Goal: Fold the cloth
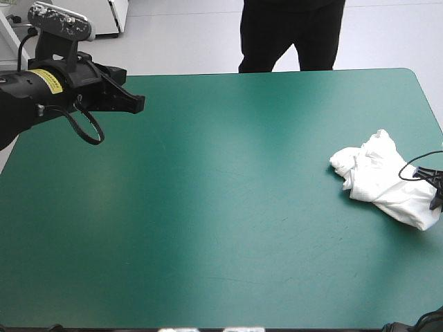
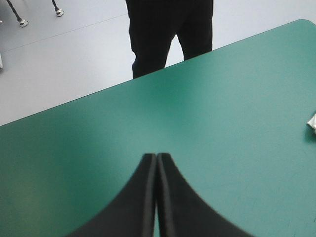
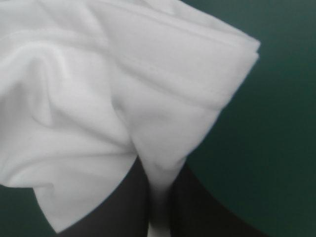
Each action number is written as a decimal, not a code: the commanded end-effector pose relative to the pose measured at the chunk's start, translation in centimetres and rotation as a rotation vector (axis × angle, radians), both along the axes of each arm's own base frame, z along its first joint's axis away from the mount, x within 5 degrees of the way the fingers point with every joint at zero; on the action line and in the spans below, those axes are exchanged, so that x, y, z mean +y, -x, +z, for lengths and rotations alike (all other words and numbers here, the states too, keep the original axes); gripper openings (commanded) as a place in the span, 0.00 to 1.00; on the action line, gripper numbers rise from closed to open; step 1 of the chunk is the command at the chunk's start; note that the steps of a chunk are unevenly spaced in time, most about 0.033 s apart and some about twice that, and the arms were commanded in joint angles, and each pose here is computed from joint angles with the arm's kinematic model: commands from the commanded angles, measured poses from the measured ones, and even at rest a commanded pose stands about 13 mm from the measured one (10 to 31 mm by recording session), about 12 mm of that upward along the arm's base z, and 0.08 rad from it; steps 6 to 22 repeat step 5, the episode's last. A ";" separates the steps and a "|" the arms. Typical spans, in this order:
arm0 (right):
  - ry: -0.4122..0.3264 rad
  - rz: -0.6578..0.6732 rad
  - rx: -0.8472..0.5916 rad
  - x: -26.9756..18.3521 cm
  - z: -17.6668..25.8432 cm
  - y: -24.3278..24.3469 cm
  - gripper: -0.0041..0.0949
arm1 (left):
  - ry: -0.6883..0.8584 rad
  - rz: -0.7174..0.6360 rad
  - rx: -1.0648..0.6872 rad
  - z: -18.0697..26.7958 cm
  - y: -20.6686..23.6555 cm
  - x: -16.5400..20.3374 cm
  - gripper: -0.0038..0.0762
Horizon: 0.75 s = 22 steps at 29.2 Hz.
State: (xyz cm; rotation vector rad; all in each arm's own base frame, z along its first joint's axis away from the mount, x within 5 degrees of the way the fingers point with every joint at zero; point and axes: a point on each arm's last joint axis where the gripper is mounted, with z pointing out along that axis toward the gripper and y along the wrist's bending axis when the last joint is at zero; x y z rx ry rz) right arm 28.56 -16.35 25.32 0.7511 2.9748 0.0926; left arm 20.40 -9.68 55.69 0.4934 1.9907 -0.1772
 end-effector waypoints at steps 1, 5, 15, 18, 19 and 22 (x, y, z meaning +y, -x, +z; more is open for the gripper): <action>0.032 0.006 -0.034 0.2 2.3 0.9 0.21 | 0.024 -0.006 -0.011 1.0 1.7 0.7 0.04; 0.154 -0.052 -0.036 -0.1 4.3 2.3 0.63 | 0.025 -0.006 -0.013 1.0 1.8 0.8 0.04; 0.154 -0.052 -0.036 -0.1 4.3 2.3 0.63 | 0.025 -0.006 -0.013 1.0 1.8 0.8 0.04; 0.154 -0.052 -0.036 -0.1 4.3 2.3 0.63 | 0.025 -0.006 -0.013 1.0 1.8 0.8 0.04; 0.154 -0.052 -0.036 -0.1 4.3 2.3 0.63 | 0.025 -0.006 -0.013 1.0 1.8 0.8 0.04; 0.154 -0.052 -0.036 -0.1 4.3 2.3 0.63 | 0.025 -0.006 -0.013 1.0 1.8 0.8 0.04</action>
